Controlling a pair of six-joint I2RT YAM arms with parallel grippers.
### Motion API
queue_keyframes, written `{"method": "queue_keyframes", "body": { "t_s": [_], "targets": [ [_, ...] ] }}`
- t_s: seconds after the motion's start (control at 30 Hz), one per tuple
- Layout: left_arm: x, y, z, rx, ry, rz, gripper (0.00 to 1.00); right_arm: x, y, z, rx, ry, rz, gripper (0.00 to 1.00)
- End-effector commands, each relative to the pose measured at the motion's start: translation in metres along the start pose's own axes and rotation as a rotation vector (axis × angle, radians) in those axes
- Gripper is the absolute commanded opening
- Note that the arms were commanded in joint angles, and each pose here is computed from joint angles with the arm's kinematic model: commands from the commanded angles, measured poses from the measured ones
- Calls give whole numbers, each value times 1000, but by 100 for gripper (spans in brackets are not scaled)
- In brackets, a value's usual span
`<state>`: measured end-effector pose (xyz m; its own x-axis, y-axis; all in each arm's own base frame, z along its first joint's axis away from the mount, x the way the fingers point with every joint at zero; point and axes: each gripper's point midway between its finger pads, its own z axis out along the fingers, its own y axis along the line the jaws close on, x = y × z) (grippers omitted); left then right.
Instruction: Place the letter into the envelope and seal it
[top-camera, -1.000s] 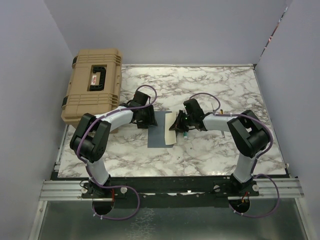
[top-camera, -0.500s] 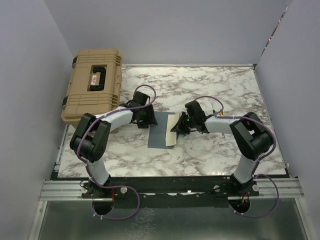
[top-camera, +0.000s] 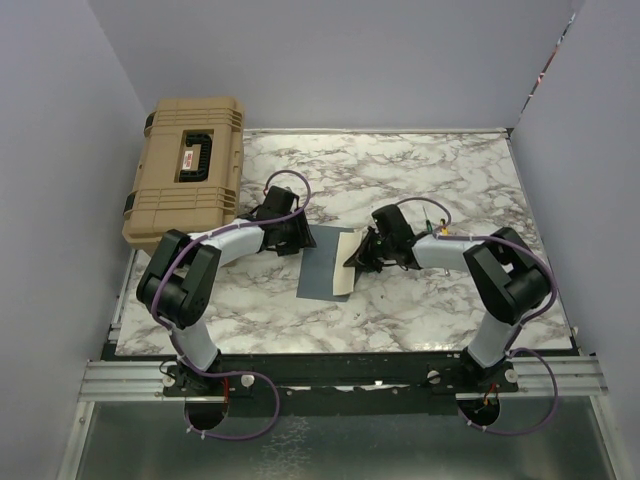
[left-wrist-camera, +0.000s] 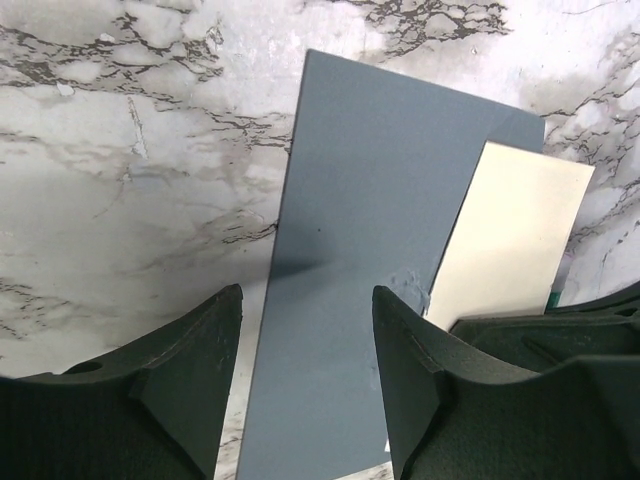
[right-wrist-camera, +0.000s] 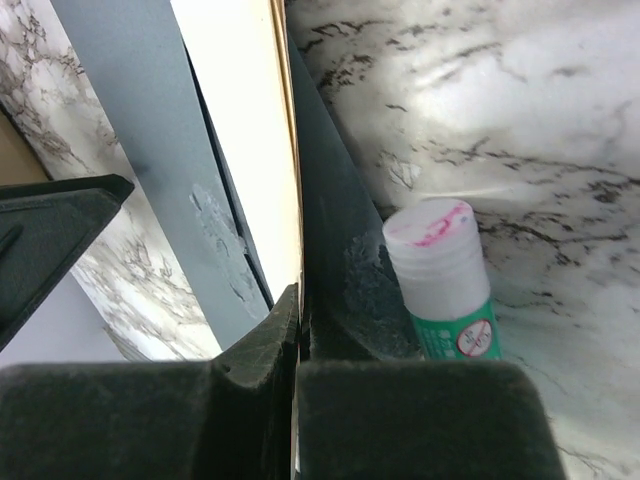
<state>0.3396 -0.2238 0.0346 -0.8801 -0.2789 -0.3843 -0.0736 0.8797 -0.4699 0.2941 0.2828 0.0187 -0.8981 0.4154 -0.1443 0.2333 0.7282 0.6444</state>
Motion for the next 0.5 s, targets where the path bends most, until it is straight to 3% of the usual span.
{"method": "queue_keyframes", "body": {
  "t_s": [0.0, 0.17, 0.47],
  "targets": [
    [11, 32, 10, -113, 9, -15, 56, 3, -17, -9, 73, -36, 37, 1],
    [7, 37, 13, -142, -14, -22, 55, -3, -19, -16, 92, -79, 33, 1],
    [13, 24, 18, -65, 30, -11, 55, 11, -9, 1, 39, 26, -4, 1]
  ]
}}
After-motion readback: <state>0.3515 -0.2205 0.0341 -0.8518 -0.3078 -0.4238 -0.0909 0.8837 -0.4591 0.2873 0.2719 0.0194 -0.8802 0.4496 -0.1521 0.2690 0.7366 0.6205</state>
